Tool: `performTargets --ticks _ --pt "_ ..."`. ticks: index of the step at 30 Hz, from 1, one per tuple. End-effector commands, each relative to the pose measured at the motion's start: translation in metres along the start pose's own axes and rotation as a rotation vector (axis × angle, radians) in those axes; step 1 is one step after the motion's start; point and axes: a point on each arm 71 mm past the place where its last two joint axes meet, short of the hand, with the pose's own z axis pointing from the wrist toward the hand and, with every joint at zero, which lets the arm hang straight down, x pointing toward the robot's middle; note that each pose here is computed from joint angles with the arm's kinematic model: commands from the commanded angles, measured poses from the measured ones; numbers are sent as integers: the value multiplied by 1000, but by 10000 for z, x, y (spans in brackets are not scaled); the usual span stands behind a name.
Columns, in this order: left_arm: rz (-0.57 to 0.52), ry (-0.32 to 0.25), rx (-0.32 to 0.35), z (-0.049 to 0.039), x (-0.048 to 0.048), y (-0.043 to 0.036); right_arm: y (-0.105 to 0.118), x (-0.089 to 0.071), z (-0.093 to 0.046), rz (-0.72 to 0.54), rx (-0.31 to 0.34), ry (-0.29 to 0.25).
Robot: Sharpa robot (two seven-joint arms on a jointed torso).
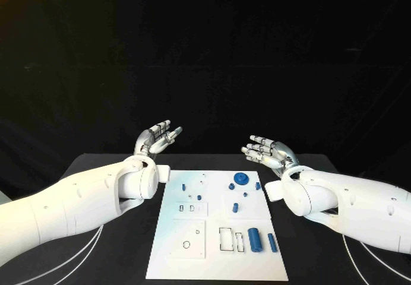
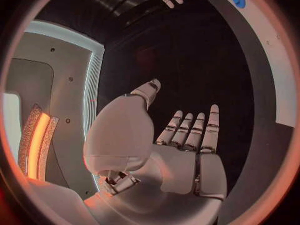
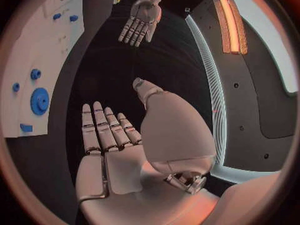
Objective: Assemble the parts on the task board
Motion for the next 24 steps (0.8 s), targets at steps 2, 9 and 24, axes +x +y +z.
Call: performTargets --ticks 2,9,24 --pt "-33 88 18 24 68 -26 -34 81 10 -65 56 182" --pt "-48 120 32 -77 -45 -79 231 -127 75 -540 -209 132" --pt "-22 248 50 -333 -88 -236 436 -108 124 -1045 -275 199"
